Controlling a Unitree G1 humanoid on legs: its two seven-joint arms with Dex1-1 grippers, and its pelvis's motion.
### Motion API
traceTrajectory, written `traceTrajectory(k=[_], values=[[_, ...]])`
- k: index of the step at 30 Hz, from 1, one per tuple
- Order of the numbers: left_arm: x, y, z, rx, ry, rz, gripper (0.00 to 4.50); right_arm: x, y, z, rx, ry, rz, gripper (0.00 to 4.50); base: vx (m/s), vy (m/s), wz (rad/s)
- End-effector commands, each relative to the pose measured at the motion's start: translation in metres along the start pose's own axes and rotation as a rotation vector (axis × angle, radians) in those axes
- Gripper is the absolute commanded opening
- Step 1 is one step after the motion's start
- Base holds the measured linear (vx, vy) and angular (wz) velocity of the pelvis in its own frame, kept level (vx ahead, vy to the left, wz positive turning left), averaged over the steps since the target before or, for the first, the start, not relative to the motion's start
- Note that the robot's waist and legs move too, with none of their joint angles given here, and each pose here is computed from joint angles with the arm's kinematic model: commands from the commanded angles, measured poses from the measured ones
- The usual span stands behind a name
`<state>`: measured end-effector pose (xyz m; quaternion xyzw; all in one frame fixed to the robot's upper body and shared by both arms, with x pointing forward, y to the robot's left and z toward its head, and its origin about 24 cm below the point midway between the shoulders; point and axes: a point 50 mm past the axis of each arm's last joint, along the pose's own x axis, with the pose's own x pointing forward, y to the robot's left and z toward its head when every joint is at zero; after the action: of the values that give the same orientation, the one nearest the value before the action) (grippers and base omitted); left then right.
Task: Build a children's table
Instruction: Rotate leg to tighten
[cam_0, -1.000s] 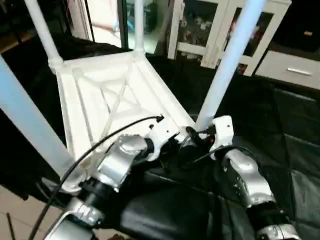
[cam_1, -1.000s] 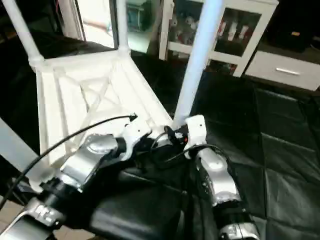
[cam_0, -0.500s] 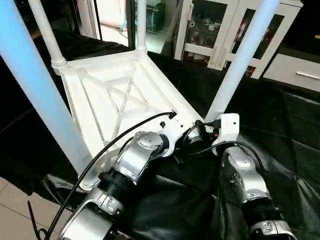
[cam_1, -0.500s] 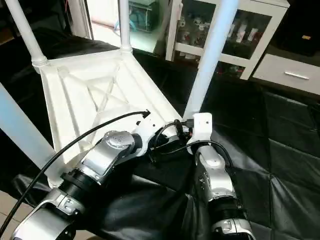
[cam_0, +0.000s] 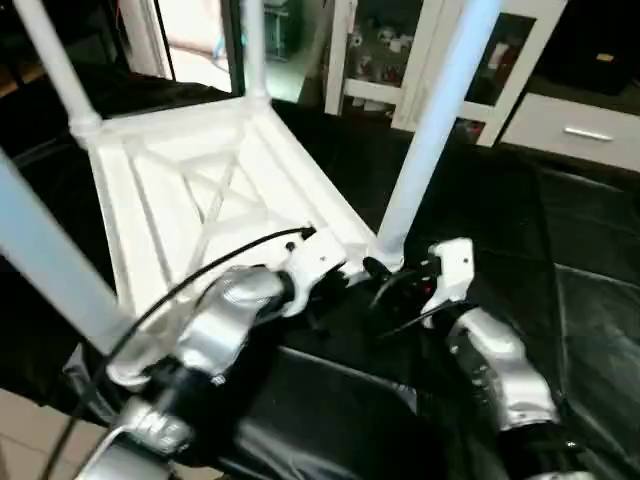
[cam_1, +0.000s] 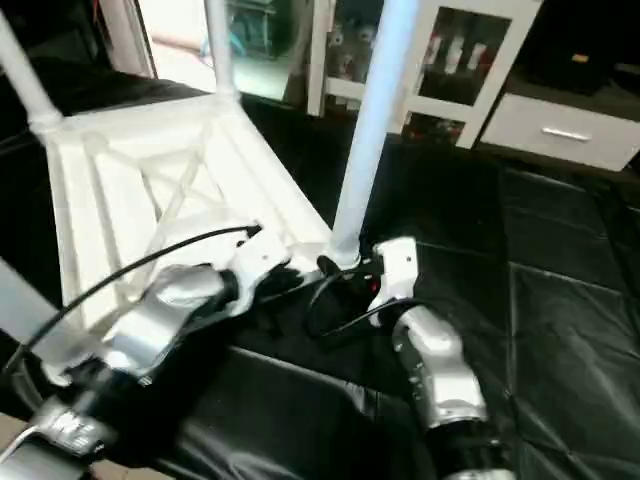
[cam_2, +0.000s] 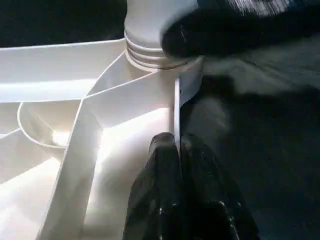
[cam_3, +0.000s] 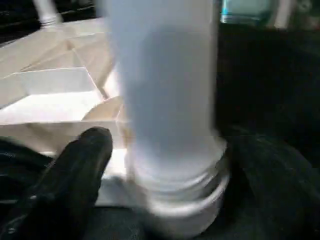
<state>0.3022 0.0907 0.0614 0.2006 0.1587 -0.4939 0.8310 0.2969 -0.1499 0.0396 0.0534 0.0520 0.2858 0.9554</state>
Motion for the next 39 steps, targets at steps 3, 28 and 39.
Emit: traceTrajectory(k=[3,28,39], values=[[-0.011,-0.020,-0.014,-0.050,-0.024,-0.162,0.00,-0.012,-0.007,0.013,-0.041,0.018,0.180,4.37,0.034,0.003,0.01],[-0.027,-0.029,-0.021,-0.048,0.005,-0.255,0.00,-0.022,-0.004,0.007,-0.134,0.084,0.460,2.89,0.000,0.000,0.00],[-0.022,-0.021,-0.026,-0.080,0.056,-0.180,0.00,-0.017,-0.014,-0.015,-0.150,0.208,0.247,2.14,0.000,0.000,0.00]])
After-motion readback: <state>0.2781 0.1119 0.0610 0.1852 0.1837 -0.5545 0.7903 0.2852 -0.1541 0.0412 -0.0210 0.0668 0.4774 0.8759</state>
